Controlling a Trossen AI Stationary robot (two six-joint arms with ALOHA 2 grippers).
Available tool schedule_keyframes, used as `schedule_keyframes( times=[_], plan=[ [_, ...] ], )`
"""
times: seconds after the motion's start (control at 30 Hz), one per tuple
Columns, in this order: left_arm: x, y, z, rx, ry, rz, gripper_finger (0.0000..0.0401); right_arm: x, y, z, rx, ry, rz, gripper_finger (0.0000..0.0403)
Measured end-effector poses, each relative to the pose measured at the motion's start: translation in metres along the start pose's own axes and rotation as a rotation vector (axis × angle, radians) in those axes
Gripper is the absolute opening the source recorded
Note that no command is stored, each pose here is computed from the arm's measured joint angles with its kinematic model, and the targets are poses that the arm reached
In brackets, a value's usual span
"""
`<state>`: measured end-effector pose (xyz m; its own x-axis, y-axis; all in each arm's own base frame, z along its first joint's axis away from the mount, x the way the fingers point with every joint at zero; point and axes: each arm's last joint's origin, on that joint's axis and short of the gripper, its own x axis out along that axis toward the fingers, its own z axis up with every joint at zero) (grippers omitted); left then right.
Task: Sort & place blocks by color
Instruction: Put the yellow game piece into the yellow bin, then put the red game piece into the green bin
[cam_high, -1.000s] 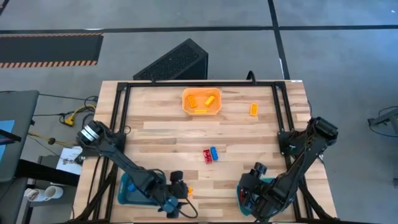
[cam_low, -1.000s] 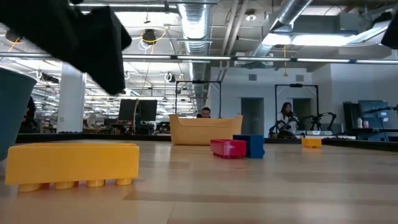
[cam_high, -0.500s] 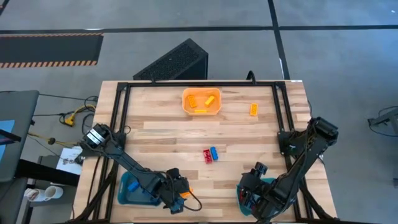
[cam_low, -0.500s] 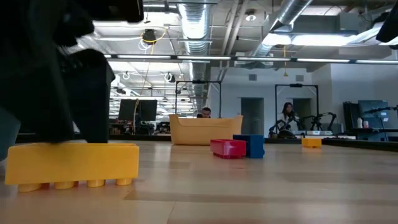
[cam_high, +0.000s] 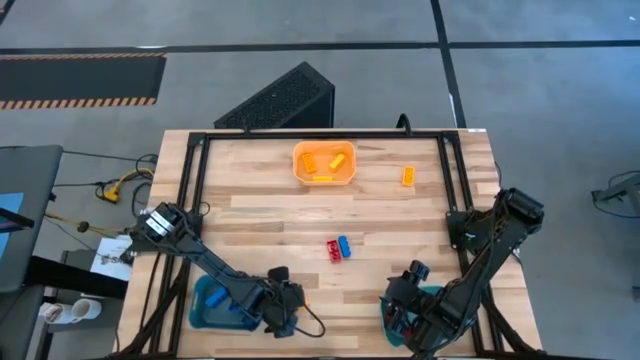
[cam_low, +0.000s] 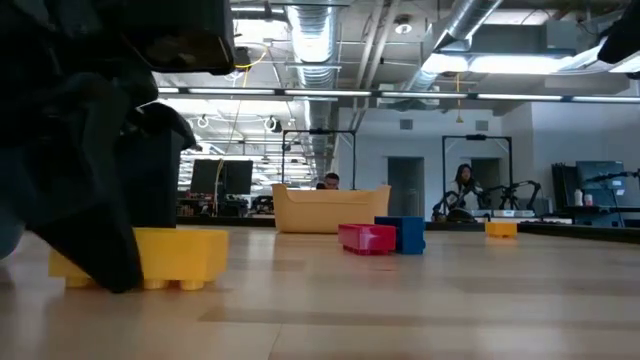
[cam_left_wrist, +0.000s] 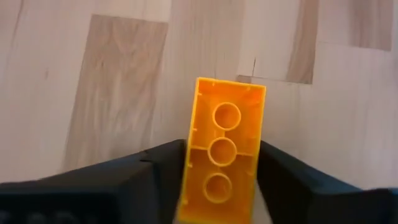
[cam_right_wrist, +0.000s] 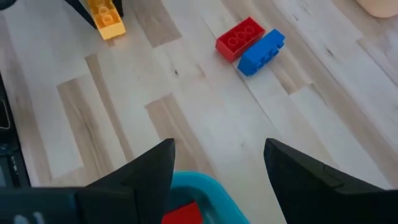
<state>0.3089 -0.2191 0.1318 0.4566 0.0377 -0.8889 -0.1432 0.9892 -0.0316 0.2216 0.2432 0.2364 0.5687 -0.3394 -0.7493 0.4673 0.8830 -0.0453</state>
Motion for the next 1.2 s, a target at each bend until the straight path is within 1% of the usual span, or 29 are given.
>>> schedule_keyframes(
  times=[0.1, 0.17, 0.23, 0.3, 0.37, 0.47, 0.6, 0.7, 0.77, 0.83, 0.93, 1.0, 1.03, 1.07, 1.1, 1.2],
  plan=[
    [-0.003, 0.003, 0.005, 0.051, -0.007, 0.006, 0.0102, 0.000, 0.000, 0.000, -0.002, -0.007, -0.004, 0.0270],
    [-0.012, 0.007, 0.014, 0.091, -0.033, 0.039, 0.0099, 0.000, -0.001, 0.000, -0.004, -0.019, -0.008, 0.0270],
    [-0.030, 0.013, 0.027, 0.143, -0.086, 0.086, 0.0100, 0.000, -0.001, 0.001, -0.001, -0.045, -0.014, 0.0270],
    [-0.048, 0.023, 0.041, 0.215, -0.147, 0.142, 0.0100, -0.002, 0.001, 0.003, 0.026, -0.134, -0.019, 0.0270],
    [-0.059, 0.043, 0.056, 0.270, -0.174, 0.183, 0.0100, -0.013, 0.002, 0.007, 0.042, -0.243, -0.004, 0.0270],
    [-0.068, 0.088, 0.088, 0.268, -0.214, 0.185, 0.0100, -0.031, 0.003, 0.016, 0.045, -0.389, 0.016, 0.0270],
    [-0.061, 0.161, 0.119, 0.186, -0.286, 0.119, 0.0100, -0.044, -0.002, 0.016, 0.036, -0.471, 0.017, 0.0270],
    [-0.053, 0.216, 0.134, 0.052, -0.413, 0.078, 0.0100, -0.047, -0.004, 0.014, 0.022, -0.473, 0.017, 0.0270],
    [-0.051, 0.248, 0.138, -0.026, -0.489, 0.073, 0.0100, -0.045, -0.003, 0.013, 0.015, -0.471, 0.014, 0.0270],
    [-0.048, 0.277, 0.140, -0.113, -0.561, 0.090, 0.0100, -0.043, -0.003, 0.011, 0.006, -0.468, 0.008, 0.0270],
    [-0.047, 0.311, 0.136, -0.246, -0.580, 0.132, 0.0100, -0.038, -0.005, 0.006, -0.010, -0.466, -0.005, 0.0270],
    [-0.048, 0.327, 0.134, -0.324, -0.578, 0.154, 0.0100, -0.035, -0.007, 0.004, -0.022, -0.468, -0.018, 0.0270],
    [-0.048, 0.333, 0.132, -0.356, -0.570, 0.163, 0.0108, -0.033, -0.008, 0.003, -0.020, -0.478, -0.025, 0.0270],
    [-0.048, 0.338, 0.130, -0.375, -0.560, 0.172, 0.0126, -0.032, -0.009, 0.003, -0.020, -0.485, -0.032, 0.0270],
    [-0.048, 0.342, 0.129, -0.384, -0.557, 0.177, 0.0153, -0.031, -0.009, 0.003, -0.020, -0.490, -0.038, 0.0270],
    [-0.047, 0.344, 0.128, -0.390, -0.545, 0.180, 0.0251, -0.025, -0.012, 0.006, -0.034, -0.487, -0.070, 0.0270]
  ],
)
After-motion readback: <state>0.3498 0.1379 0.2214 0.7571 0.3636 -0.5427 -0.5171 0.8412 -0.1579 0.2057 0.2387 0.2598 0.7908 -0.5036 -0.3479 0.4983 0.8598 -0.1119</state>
